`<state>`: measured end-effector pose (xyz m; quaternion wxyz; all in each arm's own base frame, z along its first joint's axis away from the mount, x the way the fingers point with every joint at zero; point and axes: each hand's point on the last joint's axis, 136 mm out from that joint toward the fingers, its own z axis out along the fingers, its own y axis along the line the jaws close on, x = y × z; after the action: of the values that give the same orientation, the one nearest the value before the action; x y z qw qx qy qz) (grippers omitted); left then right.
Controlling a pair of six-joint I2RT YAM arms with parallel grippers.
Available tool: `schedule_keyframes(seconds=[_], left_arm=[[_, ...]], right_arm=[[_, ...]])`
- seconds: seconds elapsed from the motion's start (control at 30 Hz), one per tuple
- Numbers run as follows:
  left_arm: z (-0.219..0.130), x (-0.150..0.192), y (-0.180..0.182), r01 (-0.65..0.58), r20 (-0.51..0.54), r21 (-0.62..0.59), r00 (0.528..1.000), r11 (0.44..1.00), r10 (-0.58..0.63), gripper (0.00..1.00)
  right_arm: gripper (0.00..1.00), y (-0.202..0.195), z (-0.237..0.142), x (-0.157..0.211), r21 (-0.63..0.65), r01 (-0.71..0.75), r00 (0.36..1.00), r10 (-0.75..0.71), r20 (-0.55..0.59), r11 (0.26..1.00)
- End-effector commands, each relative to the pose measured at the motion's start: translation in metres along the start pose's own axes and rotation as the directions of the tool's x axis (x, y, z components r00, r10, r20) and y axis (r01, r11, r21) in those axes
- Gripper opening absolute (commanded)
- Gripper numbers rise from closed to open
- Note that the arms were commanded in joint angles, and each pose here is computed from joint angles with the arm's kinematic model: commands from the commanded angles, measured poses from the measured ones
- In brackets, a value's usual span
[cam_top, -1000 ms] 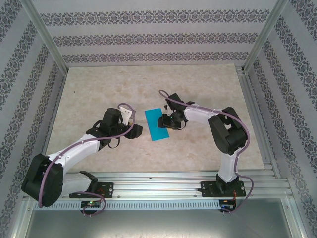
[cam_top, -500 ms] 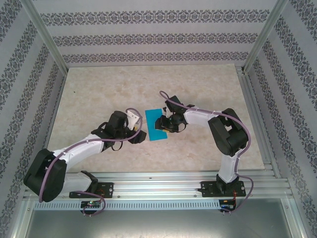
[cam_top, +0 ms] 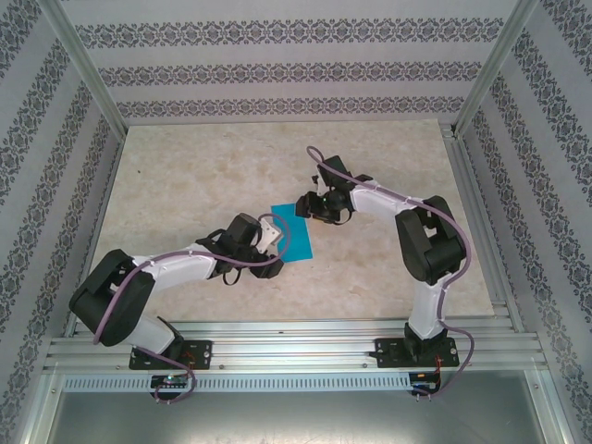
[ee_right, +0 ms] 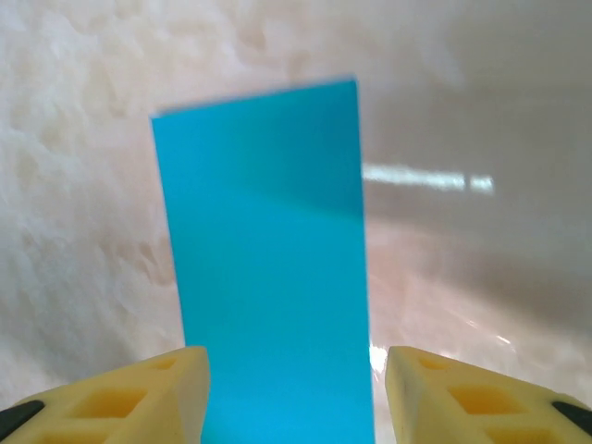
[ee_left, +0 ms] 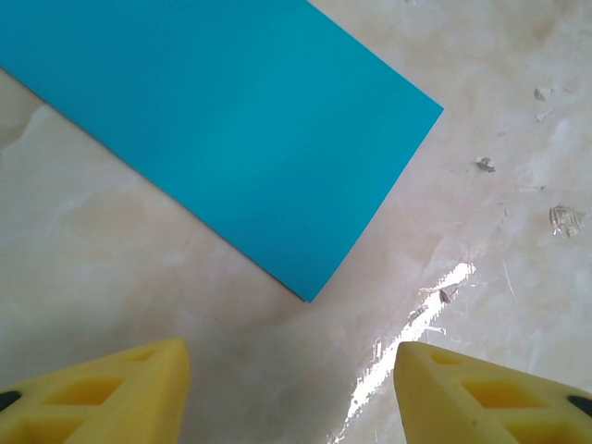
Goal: Fold a paper plane with a square sheet of paper (fold left side to right side)
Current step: Move the square sheet of paper to the center of the table.
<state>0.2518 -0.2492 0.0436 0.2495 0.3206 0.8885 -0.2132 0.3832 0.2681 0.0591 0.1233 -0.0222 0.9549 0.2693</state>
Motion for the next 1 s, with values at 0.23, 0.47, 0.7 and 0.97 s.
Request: schedule_keyframes(seconds=[0.23, 0.47, 0.7, 0.97], left_arm=[[0.009, -0.009, -0.005, -0.064, 0.009, -0.002, 0.998, 0.998, 0.064, 0.61], [0.016, -0.005, -0.007, -0.085, -0.022, -0.007, 0.996, 0.996, 0.085, 0.61], [0.018, -0.003, -0.007, -0.091, -0.031, -0.006, 0.995, 0.996, 0.091, 0.61], [0.021, 0.000, -0.007, -0.105, -0.044, -0.008, 0.993, 0.994, 0.105, 0.61]], right_arm=[[0.58, -0.010, 0.031, -0.032, 0.115, 0.093, 0.996, -0.090, -0.029, 0.989], [0.59, -0.010, 0.045, -0.029, 0.122, 0.096, 0.994, -0.088, -0.072, 0.988], [0.59, -0.005, 0.054, -0.007, 0.093, 0.072, 0.991, -0.061, -0.119, 0.993], [0.58, 0.009, 0.049, 0.014, 0.053, 0.062, 0.989, -0.054, -0.134, 0.997]])
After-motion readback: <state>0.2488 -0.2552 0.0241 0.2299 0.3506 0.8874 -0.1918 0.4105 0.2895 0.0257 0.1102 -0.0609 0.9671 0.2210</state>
